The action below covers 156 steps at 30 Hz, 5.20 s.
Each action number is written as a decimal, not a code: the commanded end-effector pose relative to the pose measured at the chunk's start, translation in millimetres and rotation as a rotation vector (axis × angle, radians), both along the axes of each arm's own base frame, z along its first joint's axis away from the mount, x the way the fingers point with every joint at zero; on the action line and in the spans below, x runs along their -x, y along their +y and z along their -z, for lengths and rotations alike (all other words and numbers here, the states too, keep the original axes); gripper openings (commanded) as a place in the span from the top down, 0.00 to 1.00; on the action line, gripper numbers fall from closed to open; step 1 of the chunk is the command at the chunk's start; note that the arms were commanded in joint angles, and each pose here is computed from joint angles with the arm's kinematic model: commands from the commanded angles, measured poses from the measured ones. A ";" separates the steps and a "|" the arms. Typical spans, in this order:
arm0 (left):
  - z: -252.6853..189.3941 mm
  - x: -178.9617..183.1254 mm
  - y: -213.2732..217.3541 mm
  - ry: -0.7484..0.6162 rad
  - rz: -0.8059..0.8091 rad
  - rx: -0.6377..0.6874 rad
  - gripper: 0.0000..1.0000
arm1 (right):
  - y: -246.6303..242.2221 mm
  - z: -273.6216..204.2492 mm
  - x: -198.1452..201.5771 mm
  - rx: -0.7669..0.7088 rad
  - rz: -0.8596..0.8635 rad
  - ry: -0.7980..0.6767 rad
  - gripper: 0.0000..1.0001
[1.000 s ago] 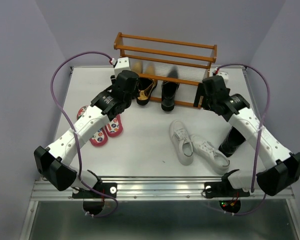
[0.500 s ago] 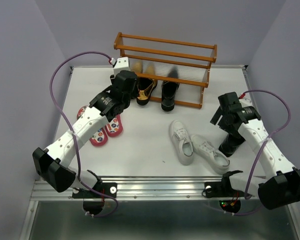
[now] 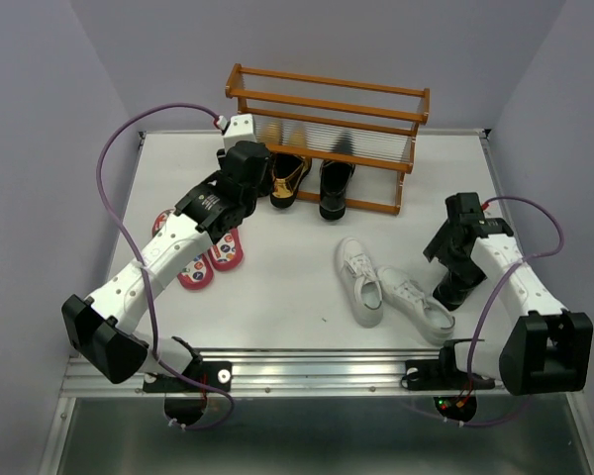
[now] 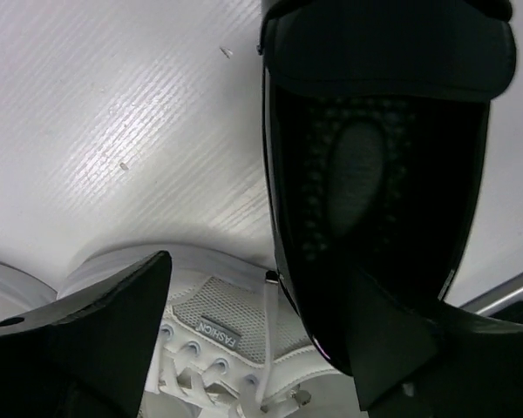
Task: Place and organize the shoes onto the shoe shelf
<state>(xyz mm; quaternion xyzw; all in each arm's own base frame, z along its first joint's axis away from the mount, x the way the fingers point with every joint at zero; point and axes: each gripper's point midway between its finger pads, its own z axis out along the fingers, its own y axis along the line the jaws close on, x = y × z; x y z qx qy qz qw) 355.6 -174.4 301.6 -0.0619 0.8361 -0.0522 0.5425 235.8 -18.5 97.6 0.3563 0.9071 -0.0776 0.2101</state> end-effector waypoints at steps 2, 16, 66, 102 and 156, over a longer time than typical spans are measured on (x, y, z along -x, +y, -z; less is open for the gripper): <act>-11.4 2.8 8.6 -0.046 -0.014 0.012 0.45 | 4.1 3.5 -26.7 -0.035 -0.035 -0.085 0.49; -9.7 2.5 14.7 -0.047 -0.029 0.002 0.45 | -14.2 -34.9 -36.4 0.091 -0.108 -0.145 0.99; -32.9 -5.8 31.4 -0.082 -0.082 0.029 0.45 | 163.7 -141.9 -29.2 -0.137 -0.816 -0.199 0.99; -20.1 -13.0 52.2 -0.069 -0.097 0.035 0.45 | 195.9 -120.6 -176.9 0.141 -0.871 -0.355 0.99; -8.8 -7.4 75.1 -0.049 -0.130 0.003 0.46 | 208.8 -87.0 -245.3 0.262 -0.782 -0.401 0.43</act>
